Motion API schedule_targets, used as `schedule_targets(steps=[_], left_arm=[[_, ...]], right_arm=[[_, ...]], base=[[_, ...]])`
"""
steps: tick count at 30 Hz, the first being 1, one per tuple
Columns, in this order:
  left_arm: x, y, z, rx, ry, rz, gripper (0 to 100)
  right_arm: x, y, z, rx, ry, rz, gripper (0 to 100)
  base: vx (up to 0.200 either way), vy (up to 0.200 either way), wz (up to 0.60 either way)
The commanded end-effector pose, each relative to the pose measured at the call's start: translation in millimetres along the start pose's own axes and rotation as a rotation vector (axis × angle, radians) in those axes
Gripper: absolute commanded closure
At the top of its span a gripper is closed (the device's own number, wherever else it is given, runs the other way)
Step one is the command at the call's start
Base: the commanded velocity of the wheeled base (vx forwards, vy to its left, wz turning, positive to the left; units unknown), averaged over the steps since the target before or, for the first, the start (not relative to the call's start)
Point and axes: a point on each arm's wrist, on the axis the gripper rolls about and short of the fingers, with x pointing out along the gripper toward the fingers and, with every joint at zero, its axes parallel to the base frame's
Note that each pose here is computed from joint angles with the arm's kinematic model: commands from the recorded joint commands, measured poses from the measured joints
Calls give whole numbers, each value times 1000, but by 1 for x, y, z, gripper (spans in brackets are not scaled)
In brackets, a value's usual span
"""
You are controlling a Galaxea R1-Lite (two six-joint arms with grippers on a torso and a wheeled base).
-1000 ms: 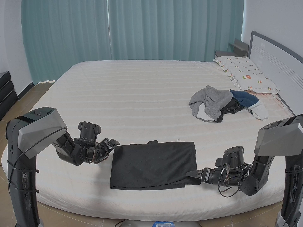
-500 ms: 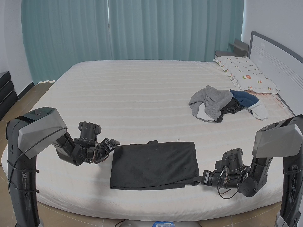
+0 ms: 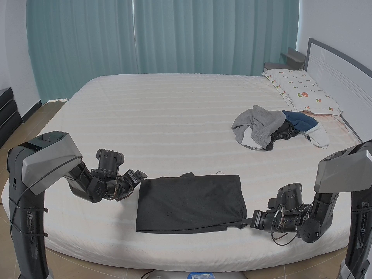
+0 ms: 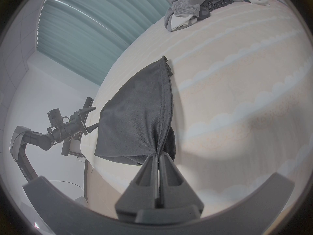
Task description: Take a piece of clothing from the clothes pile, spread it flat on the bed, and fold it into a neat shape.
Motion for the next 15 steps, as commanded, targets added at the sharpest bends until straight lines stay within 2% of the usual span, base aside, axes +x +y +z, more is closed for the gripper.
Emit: schedule_targets(steps=[1,3,4,11,12,15], left_arm=[[0,0,0,0,-1,-1,0],[0,0,0,0,0,0,0],[0,0,0,0,-1,-1,0],[-6,1,-2,8,25,-9,0],[-11,4,-7,23,59,-26,0],[-21,6,-12,70,113,-52,0]], right_arm=[[-1,0,0,0,0,-1,100],[-1,0,-1,2,3,-1,100],[-1,0,-1,2,3,-1,0],[-3,0,6,18,-51,29,0],[-7,-4,12,42,-96,40,0],[-10,-10,21,94,-140,45,0]], base=[[0,0,0],[0,0,0],[0,0,0],[0,0,0],[0,0,0],[0,0,0]])
